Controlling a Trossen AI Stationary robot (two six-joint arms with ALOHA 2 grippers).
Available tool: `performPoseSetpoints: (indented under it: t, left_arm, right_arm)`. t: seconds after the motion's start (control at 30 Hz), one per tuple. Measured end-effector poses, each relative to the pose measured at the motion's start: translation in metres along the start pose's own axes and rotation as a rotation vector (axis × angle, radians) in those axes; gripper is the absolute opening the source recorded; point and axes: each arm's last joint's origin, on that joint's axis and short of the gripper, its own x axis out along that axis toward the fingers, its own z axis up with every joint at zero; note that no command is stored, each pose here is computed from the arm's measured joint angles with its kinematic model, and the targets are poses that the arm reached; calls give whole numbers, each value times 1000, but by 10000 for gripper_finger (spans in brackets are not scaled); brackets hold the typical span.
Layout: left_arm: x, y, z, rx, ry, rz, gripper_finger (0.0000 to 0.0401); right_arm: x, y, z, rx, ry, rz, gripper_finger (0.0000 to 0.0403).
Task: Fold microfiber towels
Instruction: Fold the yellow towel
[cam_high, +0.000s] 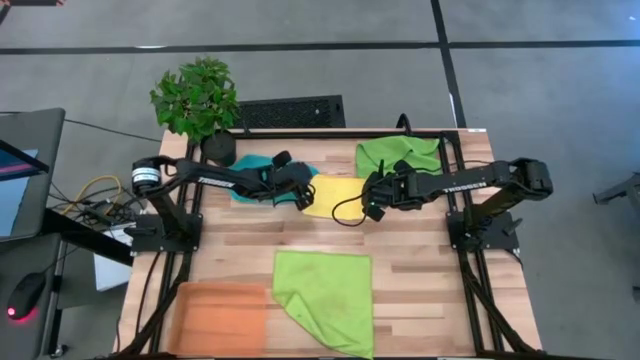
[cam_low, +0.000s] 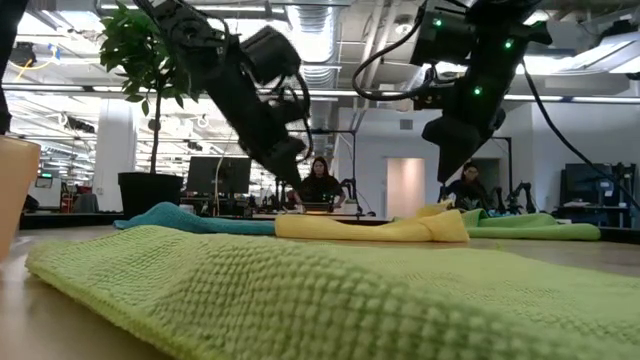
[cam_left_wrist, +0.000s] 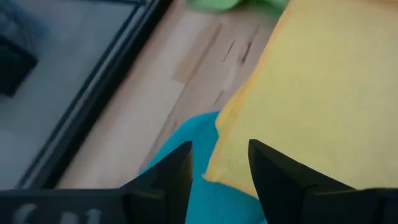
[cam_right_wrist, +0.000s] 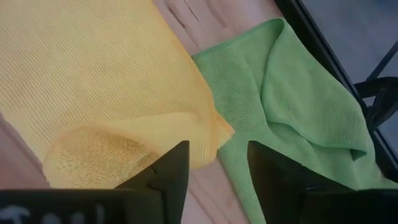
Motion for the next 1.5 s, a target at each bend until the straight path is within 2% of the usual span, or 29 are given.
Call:
performPoseSetpoints:
  t: [0.1, 0.27, 0.37, 0.47, 0.7, 0.9, 1.07, 1.3, 1.5]
  left_arm:
    - [-17, -3, 7, 89, -15, -95, 150]
    - [-34, -24, -7, 322, 80, -365, 150]
    - [-34, -37, -15, 397, 76, -420, 150]
    - [-33, -46, -27, 435, 73, -417, 150]
    - [-33, -53, -22, 446, -84, -341, 150]
    - [-31, -54, -26, 412, -82, -342, 150]
    - [-15, -63, -32, 409, -57, -336, 150]
    - [1, -72, -37, 434, -9, -229, 150]
    - [10, -73, -43, 418, 30, -215, 150]
  right_arm:
    - [-4, 4, 0, -18, -4, 9, 198]
    - [-19, 17, 2, -71, -40, 63, 200]
    - [-28, 26, 2, -119, -70, 92, 196]
    - [-36, 33, 2, -140, -97, 116, 192]
    - [-46, 45, -3, -149, -132, 153, 187]
    - [-49, 50, -7, -144, -139, 165, 187]
    - [-50, 51, -6, -138, -149, 171, 184]
    - [-51, 52, -5, -133, -160, 180, 183]
    - [-51, 52, -6, -136, -157, 178, 184]
